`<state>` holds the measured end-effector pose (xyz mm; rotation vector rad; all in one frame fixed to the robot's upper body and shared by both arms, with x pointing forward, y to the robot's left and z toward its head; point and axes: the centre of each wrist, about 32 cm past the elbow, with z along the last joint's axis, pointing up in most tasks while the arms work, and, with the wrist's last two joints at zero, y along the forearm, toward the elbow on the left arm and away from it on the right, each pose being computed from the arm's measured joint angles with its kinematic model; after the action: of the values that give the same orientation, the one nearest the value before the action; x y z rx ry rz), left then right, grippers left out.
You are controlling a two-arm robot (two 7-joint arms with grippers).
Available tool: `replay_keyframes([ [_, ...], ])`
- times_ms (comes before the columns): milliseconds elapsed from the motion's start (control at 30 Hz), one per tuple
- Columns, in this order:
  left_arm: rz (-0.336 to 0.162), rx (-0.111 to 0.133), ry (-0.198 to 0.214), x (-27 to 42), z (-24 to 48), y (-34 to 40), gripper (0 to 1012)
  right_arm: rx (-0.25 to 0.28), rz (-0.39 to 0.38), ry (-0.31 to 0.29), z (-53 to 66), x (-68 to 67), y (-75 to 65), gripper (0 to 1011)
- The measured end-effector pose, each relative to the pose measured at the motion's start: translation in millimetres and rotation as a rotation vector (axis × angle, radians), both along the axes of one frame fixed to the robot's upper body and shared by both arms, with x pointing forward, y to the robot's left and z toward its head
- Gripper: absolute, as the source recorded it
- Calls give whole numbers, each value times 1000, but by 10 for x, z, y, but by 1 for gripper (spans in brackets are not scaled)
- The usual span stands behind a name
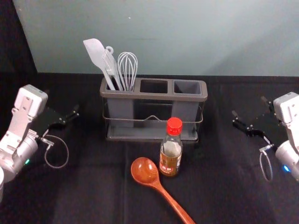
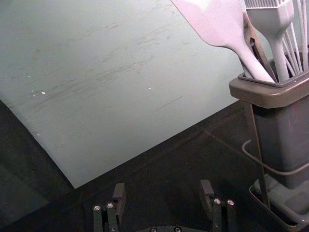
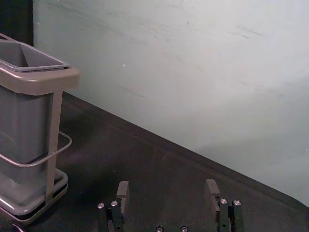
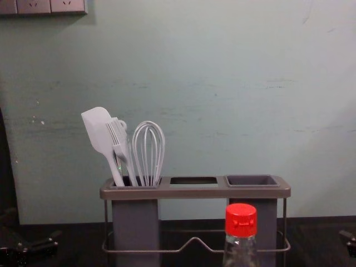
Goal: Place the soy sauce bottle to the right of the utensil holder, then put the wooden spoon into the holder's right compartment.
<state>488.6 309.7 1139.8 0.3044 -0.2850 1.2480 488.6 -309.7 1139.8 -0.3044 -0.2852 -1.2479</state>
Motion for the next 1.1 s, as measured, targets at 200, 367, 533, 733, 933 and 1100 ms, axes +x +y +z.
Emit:
replay_keyframes([
  [200, 0, 0, 0, 0, 0, 0, 1005, 0, 0, 0, 0, 0, 0, 1002],
  [367, 0, 0, 0, 0, 0, 0, 1005, 0, 0, 0, 0, 0, 0, 1002],
  [533, 0, 0, 0, 0, 0, 0, 1005, 0, 0, 0, 0, 0, 0, 1002],
  [733, 0, 0, 0, 0, 0, 0, 1005, 0, 0, 0, 0, 0, 0, 1002],
  [933, 0, 0, 0, 0, 0, 0, 1005, 8, 18, -26, 27, -57, -12, 1002],
  [1100, 0, 0, 0, 0, 0, 0, 1005, 38, 47, -52, 102, -177, -36, 1002],
])
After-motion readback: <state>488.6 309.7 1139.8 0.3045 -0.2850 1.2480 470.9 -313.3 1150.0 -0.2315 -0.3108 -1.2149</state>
